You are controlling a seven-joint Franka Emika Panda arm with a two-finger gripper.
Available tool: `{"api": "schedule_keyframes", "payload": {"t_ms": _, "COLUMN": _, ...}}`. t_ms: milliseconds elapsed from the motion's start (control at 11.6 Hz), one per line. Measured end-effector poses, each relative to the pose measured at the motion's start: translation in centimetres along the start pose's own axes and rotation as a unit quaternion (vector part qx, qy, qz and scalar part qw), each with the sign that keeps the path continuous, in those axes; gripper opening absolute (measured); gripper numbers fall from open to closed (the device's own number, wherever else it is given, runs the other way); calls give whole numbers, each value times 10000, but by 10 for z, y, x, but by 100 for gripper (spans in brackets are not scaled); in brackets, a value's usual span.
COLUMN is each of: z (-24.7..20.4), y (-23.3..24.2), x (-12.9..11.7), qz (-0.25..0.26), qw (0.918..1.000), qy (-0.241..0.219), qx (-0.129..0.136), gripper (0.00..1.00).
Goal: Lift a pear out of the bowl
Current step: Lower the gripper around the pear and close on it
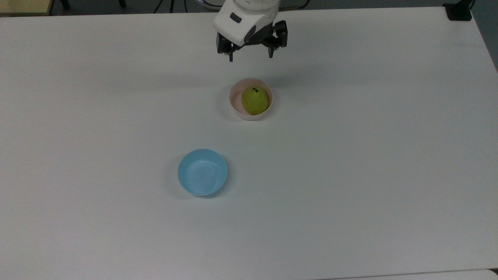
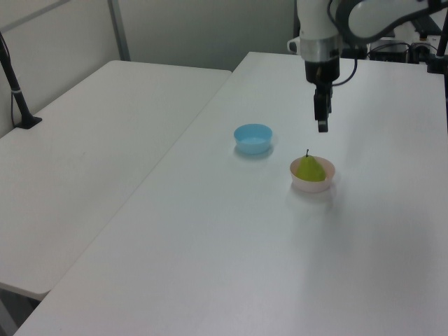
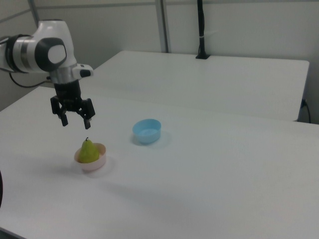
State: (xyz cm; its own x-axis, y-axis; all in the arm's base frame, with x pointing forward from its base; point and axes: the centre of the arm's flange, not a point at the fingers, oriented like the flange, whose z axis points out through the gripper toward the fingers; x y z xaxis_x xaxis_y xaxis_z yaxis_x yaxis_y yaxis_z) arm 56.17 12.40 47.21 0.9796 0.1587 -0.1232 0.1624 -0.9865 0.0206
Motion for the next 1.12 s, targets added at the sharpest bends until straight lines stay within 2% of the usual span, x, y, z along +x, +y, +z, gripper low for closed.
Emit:
{"api": "schedule_keyframes", "payload": {"t_ms": 430, "z": 64, "y": -6, "x": 21, "qz": -60, "qw": 9998, "qy": -182, "qx": -48, "gripper": 98}}
{"api": "schedule_keyframes", "payload": {"t_ms": 1119, "z": 120, "y": -21, "x": 34, "qz": -219, "qw": 9994, "qy": -241, "qx": -101, "gripper": 96}}
